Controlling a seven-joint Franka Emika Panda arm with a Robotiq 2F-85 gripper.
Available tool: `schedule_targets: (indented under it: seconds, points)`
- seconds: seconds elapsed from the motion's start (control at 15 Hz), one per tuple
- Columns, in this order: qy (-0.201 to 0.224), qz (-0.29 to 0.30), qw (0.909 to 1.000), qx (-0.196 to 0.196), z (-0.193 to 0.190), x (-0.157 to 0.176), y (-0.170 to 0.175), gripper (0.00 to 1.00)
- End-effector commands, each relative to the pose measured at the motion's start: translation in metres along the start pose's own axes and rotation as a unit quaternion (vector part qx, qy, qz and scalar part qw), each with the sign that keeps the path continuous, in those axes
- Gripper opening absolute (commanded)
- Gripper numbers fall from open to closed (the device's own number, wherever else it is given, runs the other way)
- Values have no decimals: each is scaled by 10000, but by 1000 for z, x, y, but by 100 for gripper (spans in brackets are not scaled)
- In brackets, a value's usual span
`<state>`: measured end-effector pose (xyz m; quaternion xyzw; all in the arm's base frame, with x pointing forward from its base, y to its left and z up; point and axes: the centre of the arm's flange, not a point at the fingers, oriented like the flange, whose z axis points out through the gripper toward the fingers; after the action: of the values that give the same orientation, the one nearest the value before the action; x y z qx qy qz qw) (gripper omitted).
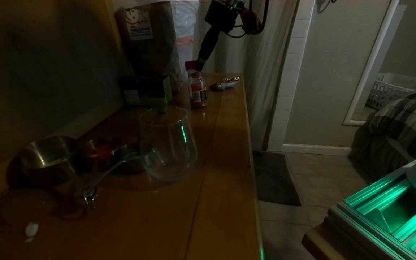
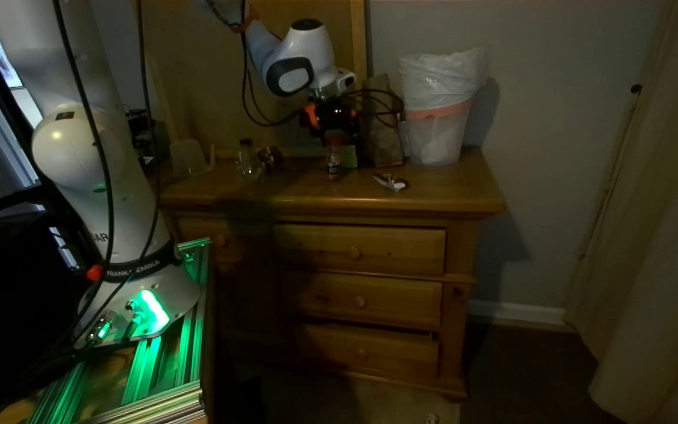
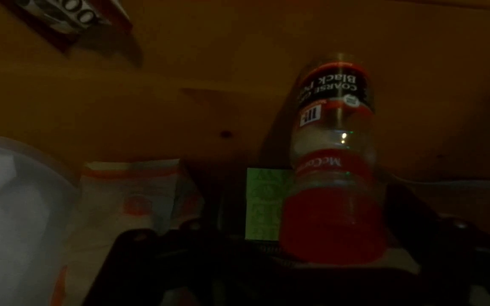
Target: Put the red container upright.
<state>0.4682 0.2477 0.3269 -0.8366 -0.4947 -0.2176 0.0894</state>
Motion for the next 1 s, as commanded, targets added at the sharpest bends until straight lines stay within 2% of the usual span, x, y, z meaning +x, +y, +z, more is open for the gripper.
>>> schedule_targets:
  seconds: [0.0,0.27,0.4,0.67,0.93]
  points:
    - [28,-94,9999,-43,-21,-6,-4,100]
    - [-101,-78,9999,-44,-51,-6,-5,100]
    - [-233,10,9997,82,-69,-11,-4,100]
    - [-468,284,9956,761,-114,-16,-11,100]
    - [-770,704,9853,1354,-157,-26,-23,100]
